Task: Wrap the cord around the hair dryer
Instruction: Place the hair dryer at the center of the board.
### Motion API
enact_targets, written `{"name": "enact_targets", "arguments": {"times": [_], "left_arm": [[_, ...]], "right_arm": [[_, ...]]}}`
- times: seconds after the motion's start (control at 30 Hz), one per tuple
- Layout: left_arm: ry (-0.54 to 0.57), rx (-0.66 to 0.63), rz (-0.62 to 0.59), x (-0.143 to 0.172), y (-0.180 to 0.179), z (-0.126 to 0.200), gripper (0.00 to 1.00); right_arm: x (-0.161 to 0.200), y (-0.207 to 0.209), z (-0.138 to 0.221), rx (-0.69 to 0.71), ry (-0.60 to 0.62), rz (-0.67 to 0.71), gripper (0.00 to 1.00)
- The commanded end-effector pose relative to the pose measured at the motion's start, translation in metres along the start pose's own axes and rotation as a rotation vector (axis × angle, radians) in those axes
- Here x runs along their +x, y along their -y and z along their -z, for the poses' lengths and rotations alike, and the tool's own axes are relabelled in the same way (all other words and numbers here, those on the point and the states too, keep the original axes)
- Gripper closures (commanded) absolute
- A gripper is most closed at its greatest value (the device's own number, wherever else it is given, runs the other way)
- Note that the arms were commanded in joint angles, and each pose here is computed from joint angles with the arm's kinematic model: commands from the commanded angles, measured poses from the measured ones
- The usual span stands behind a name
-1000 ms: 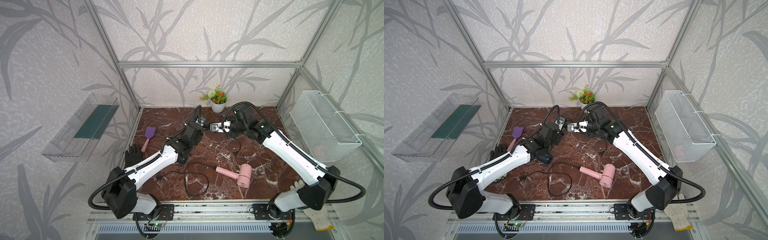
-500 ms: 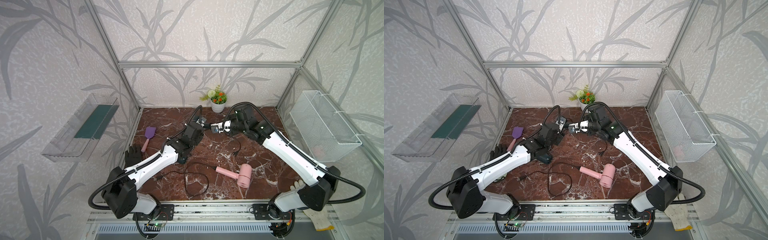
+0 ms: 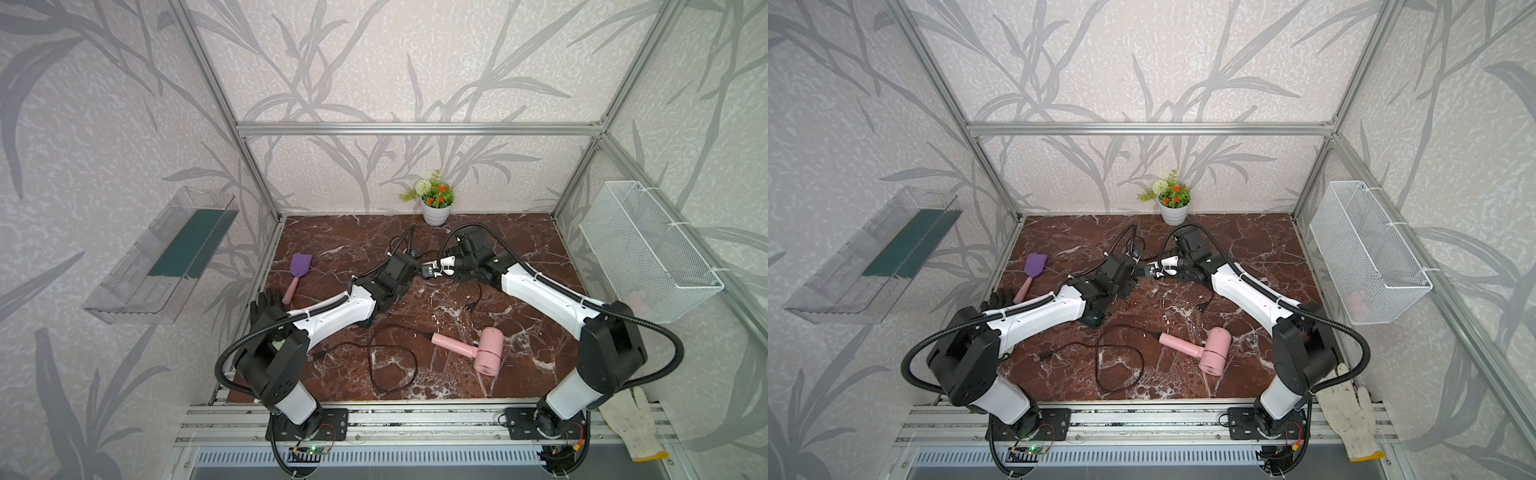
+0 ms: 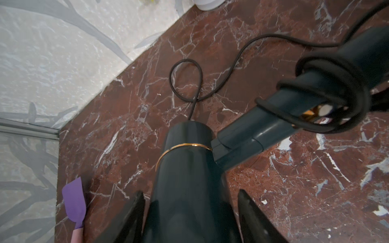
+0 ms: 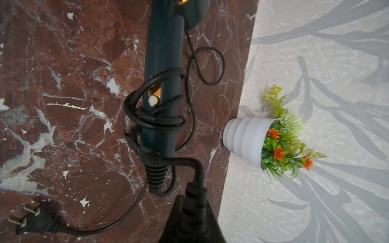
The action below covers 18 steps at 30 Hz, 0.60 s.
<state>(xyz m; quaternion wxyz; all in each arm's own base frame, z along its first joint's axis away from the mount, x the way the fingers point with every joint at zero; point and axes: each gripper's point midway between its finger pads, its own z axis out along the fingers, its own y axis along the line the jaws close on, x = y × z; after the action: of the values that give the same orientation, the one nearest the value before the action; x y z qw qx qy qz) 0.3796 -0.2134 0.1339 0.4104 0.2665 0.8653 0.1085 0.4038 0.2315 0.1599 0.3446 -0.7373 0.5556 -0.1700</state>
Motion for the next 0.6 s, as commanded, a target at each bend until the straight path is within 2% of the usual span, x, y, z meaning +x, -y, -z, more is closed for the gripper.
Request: {"name": "enact_targets", "arguments": {"times": [0.0, 0.27, 0.57], "left_arm": [[-0.006, -0.022, 0.031, 0.007, 0.004, -0.01, 1.0], [-0.041, 0.005, 0.011, 0.024, 0.023, -0.031, 1.0], [-0.057, 0.002, -0.004, 0.028, 0.027, -0.039, 1.0]], "right_arm": [[0.003, 0.004, -0.016, 0.044, 0.027, 0.002, 1.0], [0.006, -0.029, -0.062, -0.017, 0.059, -0.052, 1.0], [-0.001, -0.056, -0.072, -0.075, 0.091, -0.106, 0.97]]}}
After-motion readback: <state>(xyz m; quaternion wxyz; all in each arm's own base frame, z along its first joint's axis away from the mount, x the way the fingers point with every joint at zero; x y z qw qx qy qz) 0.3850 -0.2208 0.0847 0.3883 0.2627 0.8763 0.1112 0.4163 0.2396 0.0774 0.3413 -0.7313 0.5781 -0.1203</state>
